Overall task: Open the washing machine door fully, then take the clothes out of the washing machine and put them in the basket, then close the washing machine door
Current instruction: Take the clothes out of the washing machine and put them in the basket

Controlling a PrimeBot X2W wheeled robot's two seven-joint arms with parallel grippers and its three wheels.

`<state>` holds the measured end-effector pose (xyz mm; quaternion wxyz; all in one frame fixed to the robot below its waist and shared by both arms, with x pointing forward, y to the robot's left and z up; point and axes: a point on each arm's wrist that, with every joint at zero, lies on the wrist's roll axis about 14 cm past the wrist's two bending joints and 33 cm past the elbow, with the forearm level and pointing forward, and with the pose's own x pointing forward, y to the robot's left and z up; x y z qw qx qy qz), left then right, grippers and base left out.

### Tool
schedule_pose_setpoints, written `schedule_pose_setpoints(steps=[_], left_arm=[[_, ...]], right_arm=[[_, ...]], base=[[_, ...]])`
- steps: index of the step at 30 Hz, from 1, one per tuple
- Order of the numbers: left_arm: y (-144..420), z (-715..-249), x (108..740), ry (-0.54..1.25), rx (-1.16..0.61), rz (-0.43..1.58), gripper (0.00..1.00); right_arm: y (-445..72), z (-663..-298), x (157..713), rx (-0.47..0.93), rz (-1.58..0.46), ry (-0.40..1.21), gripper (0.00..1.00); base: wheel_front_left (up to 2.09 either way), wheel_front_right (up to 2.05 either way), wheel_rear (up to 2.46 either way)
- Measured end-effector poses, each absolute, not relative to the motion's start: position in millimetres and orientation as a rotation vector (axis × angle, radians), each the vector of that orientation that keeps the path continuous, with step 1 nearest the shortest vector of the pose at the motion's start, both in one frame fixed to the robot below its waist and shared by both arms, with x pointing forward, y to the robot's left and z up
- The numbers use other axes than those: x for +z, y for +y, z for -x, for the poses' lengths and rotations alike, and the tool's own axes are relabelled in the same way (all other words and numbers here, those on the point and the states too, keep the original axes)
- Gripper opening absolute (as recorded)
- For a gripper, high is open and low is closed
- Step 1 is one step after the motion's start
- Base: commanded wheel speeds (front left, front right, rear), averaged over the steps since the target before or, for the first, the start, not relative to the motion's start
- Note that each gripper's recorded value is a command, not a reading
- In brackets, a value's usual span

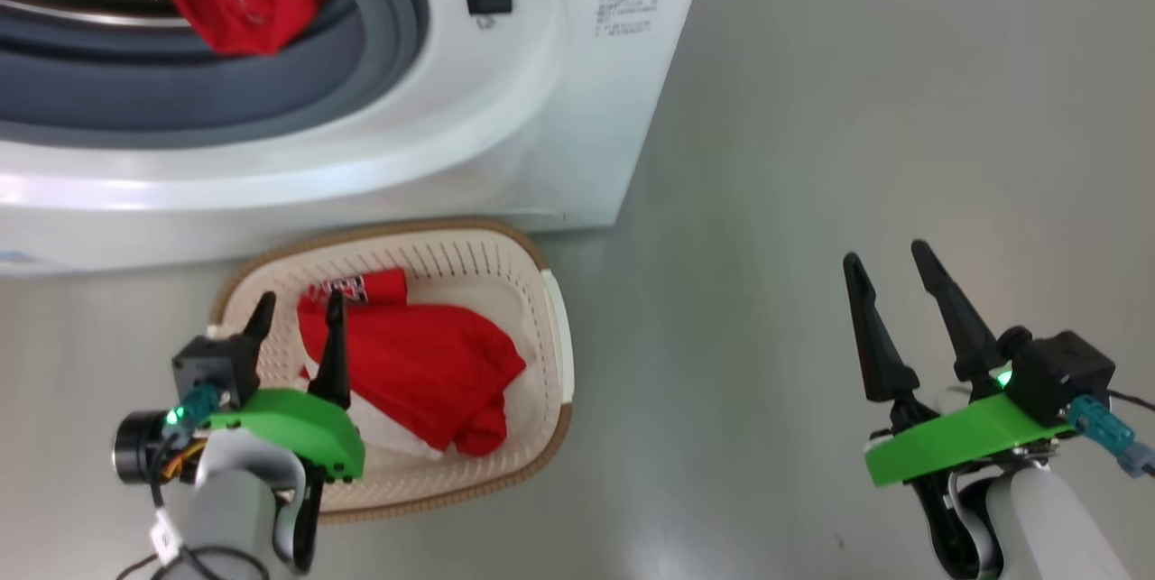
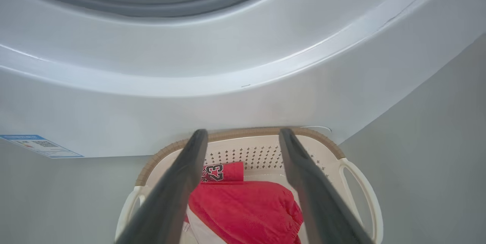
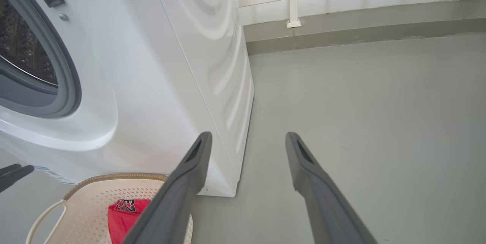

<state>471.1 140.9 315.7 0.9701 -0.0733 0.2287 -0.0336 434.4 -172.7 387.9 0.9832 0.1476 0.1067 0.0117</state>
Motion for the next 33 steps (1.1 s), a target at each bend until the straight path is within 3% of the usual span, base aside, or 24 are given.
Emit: schedule_pose_setpoints(steps=[20,33], left_arm=[[159.0,-439.2,443.0,0.099,-0.083,0.092,1.0],[179.2,-390.9,454.0,0.072,0.002,0.1,1.0]], right_arm=[[-173.6,-395.5,439.8,0.042,-0.299,0.111,1.0],[-185.9,-364.5,442.4,0.006,-0.304,0.111,1.0]], base=[[0.0,0.0,0.0],[0.0,0.0,0.0]])
